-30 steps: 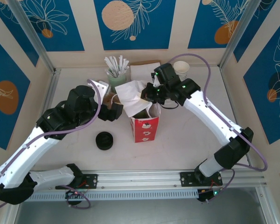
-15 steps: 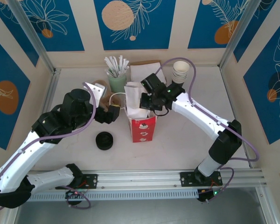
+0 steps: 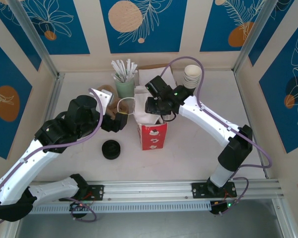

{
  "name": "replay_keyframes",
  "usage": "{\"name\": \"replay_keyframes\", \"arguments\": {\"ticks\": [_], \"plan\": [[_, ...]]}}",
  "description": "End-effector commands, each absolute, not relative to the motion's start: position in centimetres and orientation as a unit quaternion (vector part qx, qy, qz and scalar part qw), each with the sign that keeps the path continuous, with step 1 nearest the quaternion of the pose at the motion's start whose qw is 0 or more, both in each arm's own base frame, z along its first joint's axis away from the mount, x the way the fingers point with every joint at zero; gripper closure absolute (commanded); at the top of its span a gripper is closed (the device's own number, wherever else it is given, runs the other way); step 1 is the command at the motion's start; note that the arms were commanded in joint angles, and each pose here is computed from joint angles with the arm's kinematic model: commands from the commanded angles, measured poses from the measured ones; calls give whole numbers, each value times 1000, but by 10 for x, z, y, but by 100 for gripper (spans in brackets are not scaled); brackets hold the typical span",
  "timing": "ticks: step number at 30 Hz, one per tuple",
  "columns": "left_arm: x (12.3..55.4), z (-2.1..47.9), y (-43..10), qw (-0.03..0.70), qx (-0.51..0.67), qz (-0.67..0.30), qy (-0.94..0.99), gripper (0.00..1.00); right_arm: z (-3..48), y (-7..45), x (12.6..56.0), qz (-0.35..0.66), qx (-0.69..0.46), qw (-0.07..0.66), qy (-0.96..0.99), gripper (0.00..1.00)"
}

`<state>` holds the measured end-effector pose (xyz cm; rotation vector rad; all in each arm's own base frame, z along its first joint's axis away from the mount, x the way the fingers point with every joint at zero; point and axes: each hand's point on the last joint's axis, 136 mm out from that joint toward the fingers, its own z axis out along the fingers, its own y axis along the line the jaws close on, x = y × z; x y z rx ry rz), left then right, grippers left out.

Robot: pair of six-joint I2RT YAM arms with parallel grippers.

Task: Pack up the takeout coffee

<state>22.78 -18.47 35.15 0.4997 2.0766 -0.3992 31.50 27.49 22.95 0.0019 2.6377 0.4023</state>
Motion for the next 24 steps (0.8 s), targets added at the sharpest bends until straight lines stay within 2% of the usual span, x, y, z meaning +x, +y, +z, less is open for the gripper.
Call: {"name": "replay_keyframes", "arguments": {"ticks": [1, 7, 16, 24], "plan": [[229, 358, -183, 476, 194, -167, 841, 1, 270, 274, 311, 169, -11, 269, 948, 54], [230, 359, -184, 479, 194, -168, 840, 1, 303, 280, 311, 211, -20, 303, 929, 54], [238, 352, -182, 487, 179, -156, 841, 1, 322, 292, 310, 268, -34, 312, 911, 57], [266, 341, -147, 541, 94, -72, 833, 1, 369, 261, 312, 272, -45, 387, 880, 57]]}}
